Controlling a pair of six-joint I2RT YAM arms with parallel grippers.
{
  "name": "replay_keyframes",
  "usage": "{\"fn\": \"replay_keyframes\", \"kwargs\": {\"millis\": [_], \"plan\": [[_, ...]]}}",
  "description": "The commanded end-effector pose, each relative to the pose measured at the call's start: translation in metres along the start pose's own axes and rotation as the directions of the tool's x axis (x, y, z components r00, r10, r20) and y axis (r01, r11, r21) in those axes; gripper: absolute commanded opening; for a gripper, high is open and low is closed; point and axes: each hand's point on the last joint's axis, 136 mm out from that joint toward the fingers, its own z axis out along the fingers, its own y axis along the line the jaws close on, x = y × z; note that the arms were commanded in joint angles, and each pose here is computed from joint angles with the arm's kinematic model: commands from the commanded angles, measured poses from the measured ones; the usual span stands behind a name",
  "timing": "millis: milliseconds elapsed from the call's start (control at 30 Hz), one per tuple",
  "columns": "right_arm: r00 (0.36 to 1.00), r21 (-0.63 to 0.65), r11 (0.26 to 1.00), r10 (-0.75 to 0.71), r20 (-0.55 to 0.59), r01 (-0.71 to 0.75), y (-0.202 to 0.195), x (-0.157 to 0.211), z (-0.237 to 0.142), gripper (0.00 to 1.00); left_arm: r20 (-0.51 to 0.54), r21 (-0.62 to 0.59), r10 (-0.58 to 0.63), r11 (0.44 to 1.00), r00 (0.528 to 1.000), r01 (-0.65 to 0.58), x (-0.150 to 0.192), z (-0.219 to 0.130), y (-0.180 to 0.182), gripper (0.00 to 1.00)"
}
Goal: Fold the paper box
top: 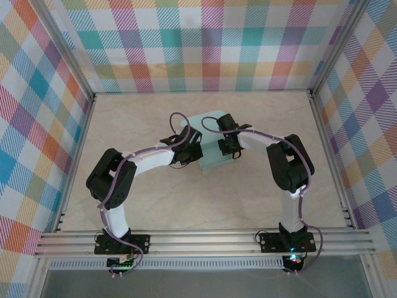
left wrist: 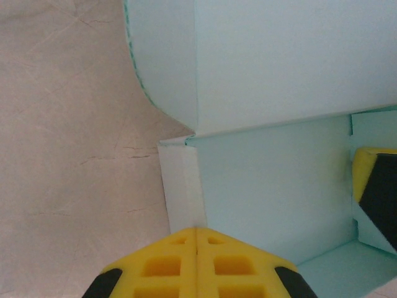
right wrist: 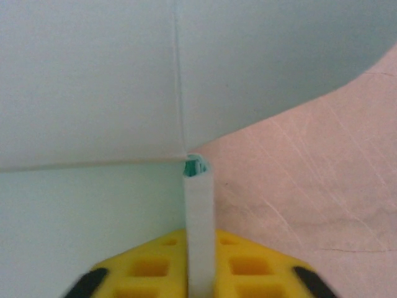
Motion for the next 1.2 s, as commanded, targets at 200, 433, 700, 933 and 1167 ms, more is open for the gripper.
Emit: {"fn": "replay_keyframes", "kwargs": {"millis": [200,433,700,933,1167], "plan": [[0.995,-0.035,0.995,0.094,0.023,-0.093,0.000,0.006,-0.027,0.23,-0.112,-0.145,0.036,0.988,0.993,-0.053,0.031,-0.007,0.042,0.33],[0.985,-0.097,0.983,0.164,0.061,-0.157,0.002,0.004,-0.054,0.52,-0.016,-0.093,0.096,0.991,0.995,-0.097,0.002,-0.045,0.021,0.68],[0.956,-0.278,0.933,0.269,0.118,-0.228,-0.017,-0.025,-0.074,0.71,0.140,-0.032,0.057,0.998,0.989,-0.053,-0.031,-0.078,0.018,1.00],[0.952,-0.452,0.851,0.306,0.013,-0.267,-0.019,-0.030,-0.058,0.70,0.194,0.005,-0.004,1.000,0.981,0.003,-0.045,-0.094,0.025,1.00],[0.959,-0.476,0.835,0.273,-0.077,-0.276,0.006,0.004,-0.044,0.65,0.191,0.009,-0.054,0.999,0.980,0.053,-0.049,-0.106,0.049,1.00]]}}
